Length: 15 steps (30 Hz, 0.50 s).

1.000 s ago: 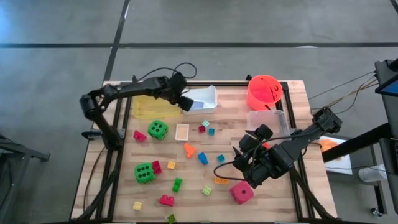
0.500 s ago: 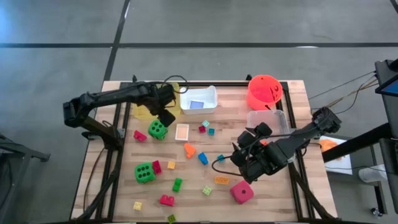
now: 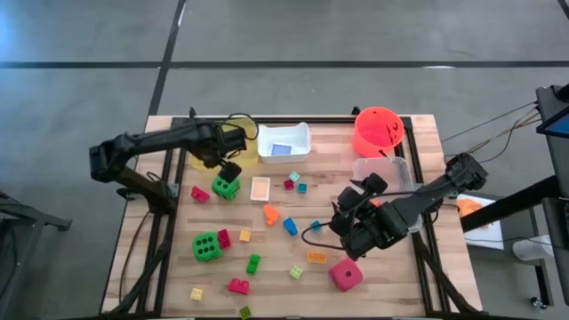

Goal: Pick & Place Toys
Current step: Put the green dice into the yellow bin

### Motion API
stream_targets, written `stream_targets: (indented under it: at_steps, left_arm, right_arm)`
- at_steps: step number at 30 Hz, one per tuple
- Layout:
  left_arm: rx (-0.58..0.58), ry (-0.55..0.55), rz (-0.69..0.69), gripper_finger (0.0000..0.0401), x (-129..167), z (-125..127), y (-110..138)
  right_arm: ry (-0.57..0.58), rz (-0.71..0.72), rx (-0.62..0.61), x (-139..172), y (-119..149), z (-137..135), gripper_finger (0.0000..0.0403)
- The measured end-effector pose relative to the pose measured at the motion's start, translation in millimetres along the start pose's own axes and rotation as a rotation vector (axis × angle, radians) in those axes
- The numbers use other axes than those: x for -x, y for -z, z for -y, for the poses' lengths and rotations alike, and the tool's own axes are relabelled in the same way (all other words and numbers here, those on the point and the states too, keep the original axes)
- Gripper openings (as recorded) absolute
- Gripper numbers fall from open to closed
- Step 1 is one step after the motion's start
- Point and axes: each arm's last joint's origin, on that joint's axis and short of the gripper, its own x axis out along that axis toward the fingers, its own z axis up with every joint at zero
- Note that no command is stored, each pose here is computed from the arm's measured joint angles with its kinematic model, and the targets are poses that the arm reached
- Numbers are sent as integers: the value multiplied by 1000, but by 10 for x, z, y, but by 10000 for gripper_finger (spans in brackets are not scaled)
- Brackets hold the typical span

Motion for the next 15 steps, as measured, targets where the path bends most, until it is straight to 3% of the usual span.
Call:
stream_targets:
  at_steps: [6,15]
  left_arm:
    - [63,114,-12,362,-165,-70,201]
    - [161,343,63,364,-379,-142,396]
  right_arm:
    - [0,0,17,1,2,-1,389]
    - [7,21,29,0,-3,-1,389]
